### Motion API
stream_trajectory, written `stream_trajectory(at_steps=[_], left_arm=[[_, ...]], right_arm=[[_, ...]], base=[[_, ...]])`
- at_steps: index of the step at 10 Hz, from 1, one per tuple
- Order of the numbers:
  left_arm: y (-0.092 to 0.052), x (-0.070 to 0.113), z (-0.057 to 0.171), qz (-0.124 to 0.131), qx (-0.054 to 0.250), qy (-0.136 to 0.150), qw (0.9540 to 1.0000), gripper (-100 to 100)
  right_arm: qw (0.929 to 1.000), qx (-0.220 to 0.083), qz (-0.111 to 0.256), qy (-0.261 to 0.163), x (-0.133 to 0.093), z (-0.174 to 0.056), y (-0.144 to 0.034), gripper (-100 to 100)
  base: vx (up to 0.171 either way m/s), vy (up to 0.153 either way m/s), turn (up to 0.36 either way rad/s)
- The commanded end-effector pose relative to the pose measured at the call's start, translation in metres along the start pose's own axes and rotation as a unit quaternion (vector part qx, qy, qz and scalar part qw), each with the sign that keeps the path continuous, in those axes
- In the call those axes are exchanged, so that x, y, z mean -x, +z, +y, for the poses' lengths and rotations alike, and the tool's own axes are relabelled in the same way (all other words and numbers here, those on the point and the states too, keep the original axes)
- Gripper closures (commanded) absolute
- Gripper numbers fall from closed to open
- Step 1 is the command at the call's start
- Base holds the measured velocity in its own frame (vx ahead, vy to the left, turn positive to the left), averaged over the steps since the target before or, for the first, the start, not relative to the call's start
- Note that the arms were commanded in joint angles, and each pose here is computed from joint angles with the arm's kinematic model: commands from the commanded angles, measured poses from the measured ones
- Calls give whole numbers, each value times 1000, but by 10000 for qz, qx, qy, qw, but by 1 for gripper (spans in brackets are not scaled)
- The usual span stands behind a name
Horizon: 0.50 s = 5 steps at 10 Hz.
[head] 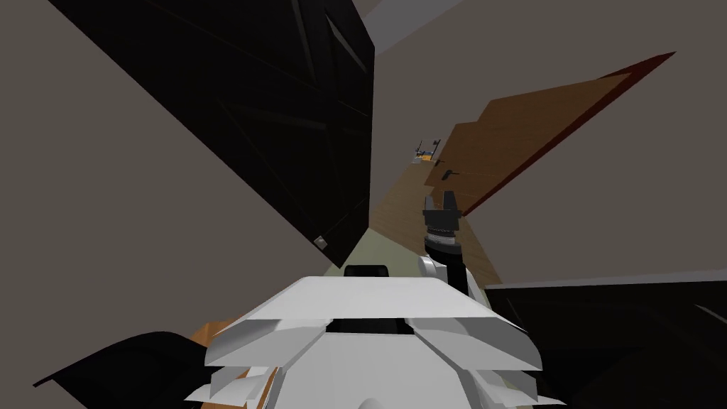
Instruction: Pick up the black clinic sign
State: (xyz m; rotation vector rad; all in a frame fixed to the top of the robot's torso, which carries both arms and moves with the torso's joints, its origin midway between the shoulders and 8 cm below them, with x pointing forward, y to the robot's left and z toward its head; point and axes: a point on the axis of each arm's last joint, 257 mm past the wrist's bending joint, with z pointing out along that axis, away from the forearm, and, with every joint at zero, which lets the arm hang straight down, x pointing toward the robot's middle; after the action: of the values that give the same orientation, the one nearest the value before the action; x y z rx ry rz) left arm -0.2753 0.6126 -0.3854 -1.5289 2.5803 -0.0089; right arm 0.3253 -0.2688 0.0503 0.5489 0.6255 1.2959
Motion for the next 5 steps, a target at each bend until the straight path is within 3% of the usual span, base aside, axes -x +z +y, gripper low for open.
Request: stream_trajectory(at_steps=[1,4,5], left_arm=[[-2,20,-7,-27,-10,149,9999,100],[-2,16,-5,36,10,180,9998,100],[-2,16,-5,33,10,182,9998,0]], right_arm=[[10000,0,0,0,0,0,0,0],[10000,0,0,0,0,0,0,0],[10000,0,0,0,0,0,0,0]], base=[[49,-11,250],[19,-4,17],[0,0,0]])
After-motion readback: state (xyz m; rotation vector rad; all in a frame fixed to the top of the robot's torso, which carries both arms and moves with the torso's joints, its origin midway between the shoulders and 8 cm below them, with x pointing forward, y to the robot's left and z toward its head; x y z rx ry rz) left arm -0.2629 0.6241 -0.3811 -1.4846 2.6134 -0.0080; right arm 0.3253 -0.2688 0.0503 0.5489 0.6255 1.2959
